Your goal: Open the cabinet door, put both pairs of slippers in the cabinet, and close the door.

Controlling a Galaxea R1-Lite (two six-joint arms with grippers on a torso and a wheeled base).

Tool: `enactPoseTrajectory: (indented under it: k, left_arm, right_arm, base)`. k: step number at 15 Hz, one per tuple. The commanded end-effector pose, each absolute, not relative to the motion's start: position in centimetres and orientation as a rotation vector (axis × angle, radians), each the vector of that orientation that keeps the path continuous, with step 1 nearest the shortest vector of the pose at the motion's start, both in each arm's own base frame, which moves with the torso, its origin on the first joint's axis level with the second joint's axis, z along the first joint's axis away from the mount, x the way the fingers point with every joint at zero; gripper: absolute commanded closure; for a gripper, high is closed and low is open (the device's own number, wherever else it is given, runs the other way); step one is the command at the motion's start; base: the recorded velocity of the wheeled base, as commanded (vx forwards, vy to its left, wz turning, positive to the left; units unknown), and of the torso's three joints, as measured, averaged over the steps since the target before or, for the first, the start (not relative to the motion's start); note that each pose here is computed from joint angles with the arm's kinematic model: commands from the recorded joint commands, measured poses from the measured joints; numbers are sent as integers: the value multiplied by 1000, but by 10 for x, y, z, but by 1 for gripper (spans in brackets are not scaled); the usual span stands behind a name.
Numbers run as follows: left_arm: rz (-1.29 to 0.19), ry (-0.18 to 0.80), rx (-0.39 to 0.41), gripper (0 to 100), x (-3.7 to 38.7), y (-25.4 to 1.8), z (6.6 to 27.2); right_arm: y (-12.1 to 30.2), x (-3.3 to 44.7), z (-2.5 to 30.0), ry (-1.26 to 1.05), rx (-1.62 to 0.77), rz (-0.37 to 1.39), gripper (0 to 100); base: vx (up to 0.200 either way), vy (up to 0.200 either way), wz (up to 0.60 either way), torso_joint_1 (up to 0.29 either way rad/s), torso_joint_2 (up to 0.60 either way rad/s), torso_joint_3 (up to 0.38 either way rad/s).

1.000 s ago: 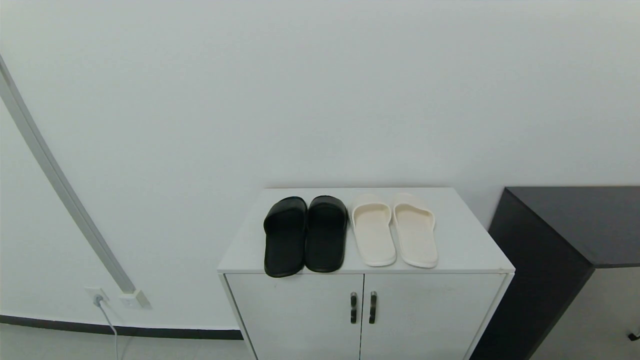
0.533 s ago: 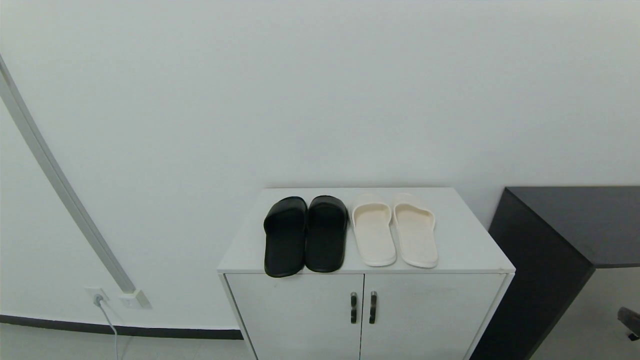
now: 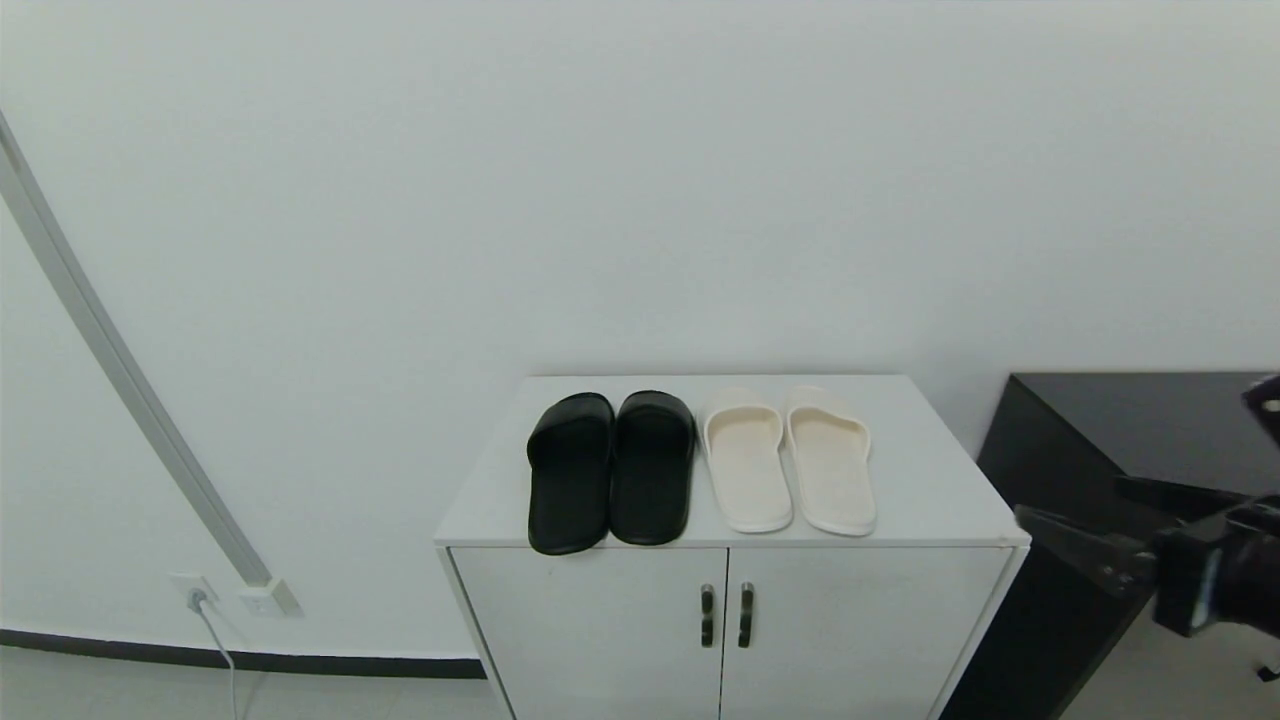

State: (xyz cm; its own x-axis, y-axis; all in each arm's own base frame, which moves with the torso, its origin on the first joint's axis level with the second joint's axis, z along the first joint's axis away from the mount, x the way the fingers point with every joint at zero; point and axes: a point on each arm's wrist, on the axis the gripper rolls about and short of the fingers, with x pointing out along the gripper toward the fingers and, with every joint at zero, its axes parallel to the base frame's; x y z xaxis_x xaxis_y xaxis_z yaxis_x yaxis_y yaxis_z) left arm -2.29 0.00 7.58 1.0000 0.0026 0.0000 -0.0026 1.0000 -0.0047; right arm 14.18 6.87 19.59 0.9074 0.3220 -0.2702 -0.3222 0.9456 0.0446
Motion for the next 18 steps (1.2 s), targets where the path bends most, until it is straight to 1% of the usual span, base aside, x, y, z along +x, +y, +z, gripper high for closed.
enactPoseTrajectory:
  k: [1,3,5,6,7,10,15,18]
  left_arm:
    - [3,0,-6,100,-23,0,76]
    - [5,0,-8,100,-23,0,76]
    - [6,0,-11,100,-23,0,76]
    - [6,0,-9,100,-23,0,76]
    - [6,0,-11,100,-23,0,76]
    - [6,0,-11,100,-23,0,76]
    - [6,0,-11,100,-23,0,76]
    - [6,0,-11,100,-23,0,76]
  right_arm:
    - [101,169,191,323,-21,341,0]
    - [114,182,195,320,-31,319,0]
    - [137,201,199,313,-43,293,0]
    - [138,201,198,314,-42,293,0]
    - [160,215,194,328,-43,280,0]
    - [193,239,180,352,-38,213,0]
    - [231,288,164,335,-43,114,0]
    - [248,316,144,344,-27,65,0]
  base:
    - [0,0,0,0,0,0]
    - [0,0,0,0,0,0]
    - [0,0,0,0,0,0]
    - [0,0,0,0,0,0]
    - [0,0,0,0,0,0]
    - [0,0,0,0,0,0]
    - [0,0,0,0,0,0]
    - [0,0,0,0,0,0]
